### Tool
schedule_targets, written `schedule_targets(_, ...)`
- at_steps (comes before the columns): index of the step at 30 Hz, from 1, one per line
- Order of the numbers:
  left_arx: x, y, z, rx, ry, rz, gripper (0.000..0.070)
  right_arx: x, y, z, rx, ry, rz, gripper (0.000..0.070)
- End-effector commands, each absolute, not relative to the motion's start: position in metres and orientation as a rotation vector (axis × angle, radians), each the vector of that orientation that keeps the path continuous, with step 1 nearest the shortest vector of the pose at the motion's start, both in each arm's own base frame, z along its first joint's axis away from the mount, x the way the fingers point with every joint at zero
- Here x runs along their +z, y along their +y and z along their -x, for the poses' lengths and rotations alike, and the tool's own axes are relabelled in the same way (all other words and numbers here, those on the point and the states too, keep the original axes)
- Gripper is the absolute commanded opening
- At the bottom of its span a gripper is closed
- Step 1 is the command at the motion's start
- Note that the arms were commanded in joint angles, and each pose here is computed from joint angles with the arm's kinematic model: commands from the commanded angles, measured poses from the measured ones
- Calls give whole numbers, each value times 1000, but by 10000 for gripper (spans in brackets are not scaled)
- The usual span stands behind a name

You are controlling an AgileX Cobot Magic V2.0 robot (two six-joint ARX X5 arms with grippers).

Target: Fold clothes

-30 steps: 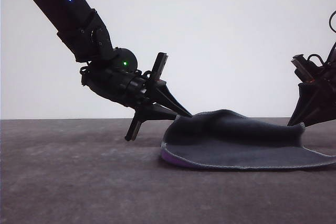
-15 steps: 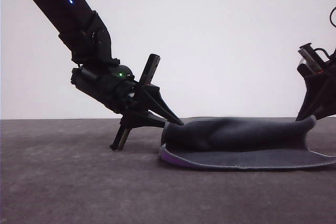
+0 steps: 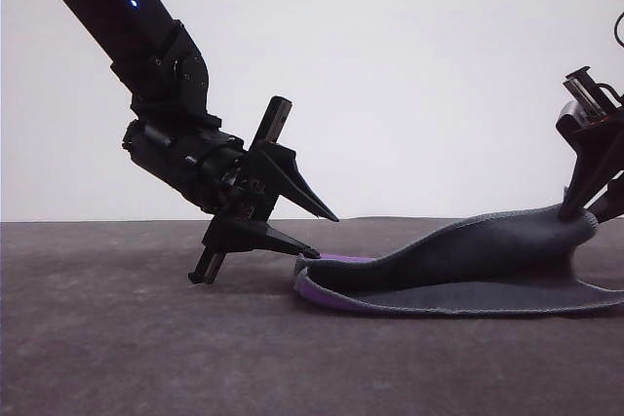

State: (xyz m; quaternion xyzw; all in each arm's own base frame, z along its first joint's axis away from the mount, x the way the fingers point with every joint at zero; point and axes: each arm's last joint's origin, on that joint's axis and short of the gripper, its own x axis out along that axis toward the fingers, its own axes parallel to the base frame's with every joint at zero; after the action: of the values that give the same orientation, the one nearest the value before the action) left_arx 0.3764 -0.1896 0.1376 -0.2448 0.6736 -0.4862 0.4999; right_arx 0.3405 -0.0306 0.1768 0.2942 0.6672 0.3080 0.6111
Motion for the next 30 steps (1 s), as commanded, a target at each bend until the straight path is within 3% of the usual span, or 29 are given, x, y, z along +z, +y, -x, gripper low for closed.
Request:
schedule_targets(1, 136, -191, -376, -1205, 1621, 578, 204, 173, -33, -345, 713, 1551, -660, 81)
schedule_targets(4, 136, -190, -373, -1206, 1636, 576, 207, 172, -33, -343, 691, 1582, -642, 82)
schedule_targets(6, 136, -190, -372, -1210, 1646, 573, 250, 173, -34, -342, 680, 1600, -639, 117)
schedule_targets(8, 137, -189, -370, -1213, 1655, 571, 307, 173, -34, -341, 682, 1604, -643, 238)
schedule_targets(10, 137, -189, -369, -1216, 1662, 569, 329, 174, -34, -340, 682, 1608, -645, 412)
schedule_targets(12, 137, -188, -368, -1221, 1668, 566, 329, 174, -34, -340, 683, 1608, -647, 492)
schedule_targets(17, 145, -184, -365, -1267, 1672, 537, 367, 187, -35, -336, 688, 1586, -631, 502)
schedule_targets(24, 186, -181, -377, -1327, 1585, 427, 367, 243, -34, -313, 658, 1473, -522, 501)
schedule_targets(27, 204, -179, -388, -1221, 1577, 295, 367, 272, -33, -297, 585, 1417, -424, 502)
schedule_targets(30, 227, -174, -400, -993, 1576, 116, 367, 302, -36, -275, 425, 1369, -340, 502)
